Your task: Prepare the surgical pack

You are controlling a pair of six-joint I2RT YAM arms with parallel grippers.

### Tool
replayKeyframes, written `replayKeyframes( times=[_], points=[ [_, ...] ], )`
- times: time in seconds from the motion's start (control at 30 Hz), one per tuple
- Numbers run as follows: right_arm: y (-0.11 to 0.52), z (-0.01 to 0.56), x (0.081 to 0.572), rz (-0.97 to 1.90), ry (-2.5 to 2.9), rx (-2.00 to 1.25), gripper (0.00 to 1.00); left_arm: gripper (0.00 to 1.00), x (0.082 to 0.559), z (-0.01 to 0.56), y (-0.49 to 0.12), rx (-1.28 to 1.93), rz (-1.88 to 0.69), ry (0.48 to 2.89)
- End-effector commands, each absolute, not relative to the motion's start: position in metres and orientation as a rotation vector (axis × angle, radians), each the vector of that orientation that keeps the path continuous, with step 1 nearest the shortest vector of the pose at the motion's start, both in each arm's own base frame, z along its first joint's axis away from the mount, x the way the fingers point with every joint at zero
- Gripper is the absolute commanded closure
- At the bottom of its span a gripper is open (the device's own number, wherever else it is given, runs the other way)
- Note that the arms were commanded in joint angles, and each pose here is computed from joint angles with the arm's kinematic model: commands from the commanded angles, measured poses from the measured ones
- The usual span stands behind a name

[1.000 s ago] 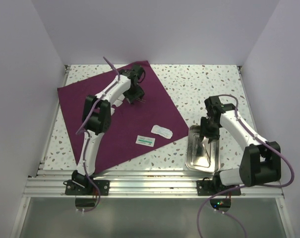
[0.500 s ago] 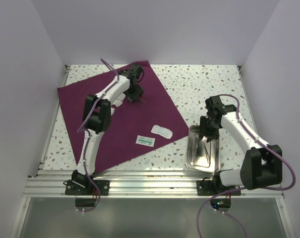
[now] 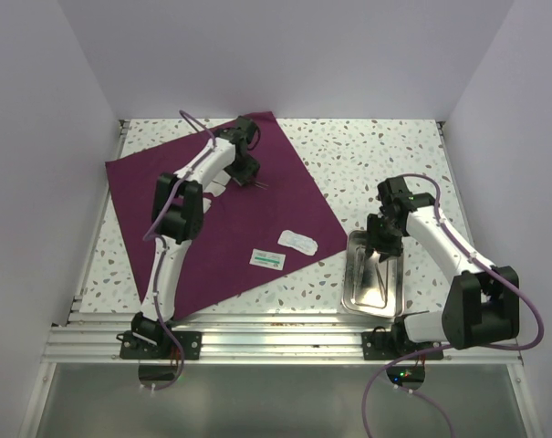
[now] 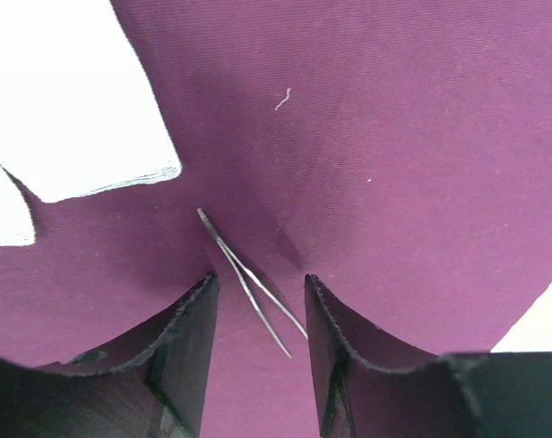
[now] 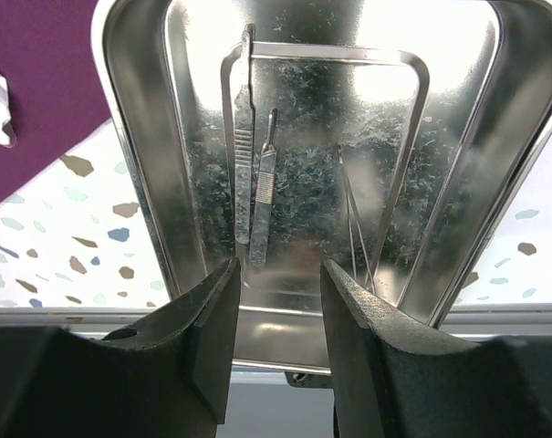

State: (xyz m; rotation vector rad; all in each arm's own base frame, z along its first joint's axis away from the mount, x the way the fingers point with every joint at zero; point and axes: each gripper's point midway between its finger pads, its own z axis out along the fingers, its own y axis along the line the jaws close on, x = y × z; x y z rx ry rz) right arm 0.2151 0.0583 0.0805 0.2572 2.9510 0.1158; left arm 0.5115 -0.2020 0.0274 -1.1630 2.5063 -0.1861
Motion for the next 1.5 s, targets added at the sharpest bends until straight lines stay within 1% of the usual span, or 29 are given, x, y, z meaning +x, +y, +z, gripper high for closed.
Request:
replayKeyframes(
  times=[0.0, 0.07, 0.43, 0.53, 0.7, 0.8, 0.97, 1.1, 1.13, 1.17, 1.23, 1.27, 1.3, 1.33, 1.37, 1.4, 1.43, 1.47],
  points=[
    [0.062, 0.083, 0.221, 0.151, 2.924, 0.228, 0.56, 0.55, 0.525, 0.028, -0.204, -1.203, -0.225, 2.461],
    [0.062, 0.082, 0.221, 0.155, 2.925, 0.228, 0.56, 0.57, 0.526, 0.026, -0.205, -1.201, -0.225, 2.464],
    [0.064, 0.084, 0.221, 0.173, 2.918, 0.216, 0.56, 0.76, 0.515, 0.015, -0.202, -1.196, -0.182, 2.517],
    [0.064, 0.085, 0.221, 0.175, 2.913, 0.222, 0.57, 0.8, 0.512, 0.01, -0.201, -1.188, -0.169, 2.537],
    [0.064, 0.085, 0.221, 0.171, 2.912, 0.218, 0.57, 0.9, 0.513, 0.01, -0.206, -1.162, -0.202, 2.552],
    [0.064, 0.085, 0.222, 0.169, 2.91, 0.22, 0.57, 1.0, 0.519, 0.023, -0.207, -1.125, -0.235, 2.536],
    [0.064, 0.092, 0.23, 0.171, 2.895, 0.212, 0.57, 1.0, 0.527, 0.055, -0.216, -1.025, -0.358, 2.513],
    [0.068, 0.108, 0.246, 0.192, 2.851, 0.193, 0.57, 1.0, 0.527, 0.103, -0.226, -0.827, -0.488, 2.494],
    [0.071, 0.112, 0.248, 0.211, 2.844, 0.187, 0.57, 1.0, 0.527, 0.114, -0.234, -0.768, -0.563, 2.495],
    [0.072, 0.115, 0.251, 0.227, 2.84, 0.179, 0.57, 1.0, 0.519, 0.112, -0.237, -0.722, -0.591, 2.521],
    [0.082, 0.125, 0.259, 0.296, 2.821, 0.141, 0.57, 1.0, 0.509, 0.14, -0.254, -0.569, -0.75, 2.508],
    [0.085, 0.128, 0.262, 0.32, 2.815, 0.125, 0.56, 1.0, 0.493, 0.126, -0.256, -0.543, -0.774, 2.558],
    [0.089, 0.135, 0.269, 0.347, 2.797, 0.107, 0.55, 1.0, 0.49, 0.152, -0.264, -0.445, -0.866, 2.489],
    [0.099, 0.14, 0.272, 0.425, 2.784, 0.083, 0.53, 1.0, 0.474, 0.158, -0.276, -0.36, -0.986, 2.501],
    [0.105, 0.144, 0.275, 0.471, 2.772, 0.075, 0.48, 1.0, 0.452, 0.159, -0.275, -0.325, -1.015, 2.518],
    [0.116, 0.152, 0.28, 0.554, 2.75, 0.077, 0.46, 1.0, 0.445, 0.165, -0.28, -0.241, -1.048, 2.484],
    [0.127, 0.154, 0.289, 0.639, 2.722, 0.072, 0.45, 1.0, 0.419, 0.154, -0.288, -0.179, -1.109, 2.532],
    [0.149, 0.164, 0.288, 0.827, 2.692, 0.045, 0.42, 1.0, 0.407, 0.157, -0.293, -0.129, -1.142, 2.53]
  ],
)
